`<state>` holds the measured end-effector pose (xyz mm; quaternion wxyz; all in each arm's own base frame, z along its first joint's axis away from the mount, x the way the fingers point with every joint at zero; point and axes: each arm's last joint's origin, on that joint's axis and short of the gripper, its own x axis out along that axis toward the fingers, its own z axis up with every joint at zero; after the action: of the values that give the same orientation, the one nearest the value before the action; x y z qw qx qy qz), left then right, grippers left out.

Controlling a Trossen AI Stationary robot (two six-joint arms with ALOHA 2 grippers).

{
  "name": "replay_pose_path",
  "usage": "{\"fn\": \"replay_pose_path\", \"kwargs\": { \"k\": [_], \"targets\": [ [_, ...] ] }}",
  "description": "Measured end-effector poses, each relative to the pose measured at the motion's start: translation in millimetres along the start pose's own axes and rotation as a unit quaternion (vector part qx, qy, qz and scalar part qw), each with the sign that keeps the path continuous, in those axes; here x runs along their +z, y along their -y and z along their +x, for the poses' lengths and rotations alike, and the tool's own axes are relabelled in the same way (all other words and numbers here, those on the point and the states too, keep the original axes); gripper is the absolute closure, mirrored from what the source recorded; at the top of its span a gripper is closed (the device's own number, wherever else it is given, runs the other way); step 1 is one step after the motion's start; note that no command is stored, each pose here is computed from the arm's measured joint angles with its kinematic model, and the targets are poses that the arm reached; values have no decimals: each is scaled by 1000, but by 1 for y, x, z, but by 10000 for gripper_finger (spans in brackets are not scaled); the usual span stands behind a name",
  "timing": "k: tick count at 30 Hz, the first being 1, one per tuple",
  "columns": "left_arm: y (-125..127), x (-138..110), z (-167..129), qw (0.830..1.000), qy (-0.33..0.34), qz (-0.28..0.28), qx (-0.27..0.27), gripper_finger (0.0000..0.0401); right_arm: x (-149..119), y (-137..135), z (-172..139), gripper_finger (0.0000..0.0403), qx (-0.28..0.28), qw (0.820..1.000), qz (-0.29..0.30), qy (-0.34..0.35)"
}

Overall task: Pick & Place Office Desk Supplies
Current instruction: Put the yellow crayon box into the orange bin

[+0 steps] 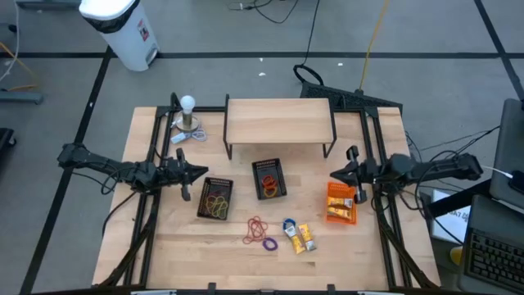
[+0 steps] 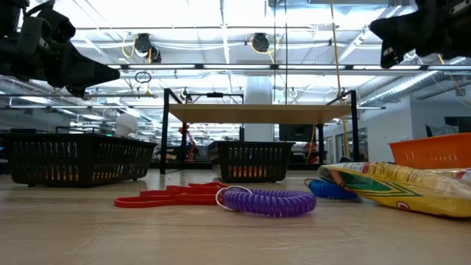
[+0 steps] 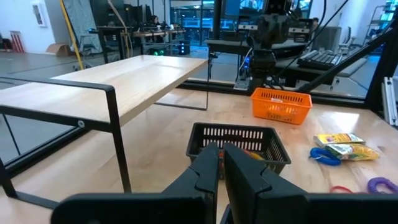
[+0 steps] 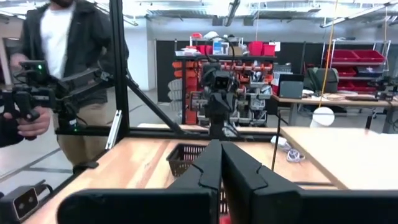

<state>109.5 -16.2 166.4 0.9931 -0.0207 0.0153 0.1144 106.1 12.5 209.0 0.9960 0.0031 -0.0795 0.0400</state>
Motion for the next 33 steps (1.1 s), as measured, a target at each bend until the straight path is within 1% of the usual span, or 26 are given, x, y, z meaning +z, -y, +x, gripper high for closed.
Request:
{"fn": "replay_pose_path", "kwargs": {
  "k": [4, 7, 11, 13, 18, 23, 25, 27, 30, 33],
  "targets": [
    [0, 0, 0, 1000, 0, 16, 0, 375, -9, 0, -1, 403, -2, 1000, 11, -8],
    [0, 0, 0, 1000, 1, 12, 0, 375, -17, 0, -1, 403, -5, 1000, 20, -18],
    [0, 1, 0, 1000, 4, 20, 0, 375, -20, 2, -2, 403, -29, 999, 19, -16],
    [0, 1, 0, 1000, 7, 20, 0, 375, -24, 2, -2, 403, -29, 999, 20, -15],
    [0, 1, 0, 1000, 6, 21, 0, 375, -24, 2, -2, 403, -30, 999, 36, -11],
    [0, 1, 0, 1000, 6, 13, 0, 375, -24, 2, -2, 403, -29, 999, 37, -12],
    [0, 1, 0, 1000, 6, 13, -1, 375, -25, 1, -1, 403, -26, 998, 46, -22],
    [0, 1, 0, 1000, 6, 15, -1, 375, -17, -1, 3, 403, -21, 998, 49, -39],
    [0, 1, 0, 1000, 5, 15, -1, 375, 10, -5, 16, 403, -29, 996, 47, -66],
    [0, 1, 0, 1000, 4, 15, -1, 375, 31, -15, 38, 403, -45, 987, 42, -150]
  ]
}}
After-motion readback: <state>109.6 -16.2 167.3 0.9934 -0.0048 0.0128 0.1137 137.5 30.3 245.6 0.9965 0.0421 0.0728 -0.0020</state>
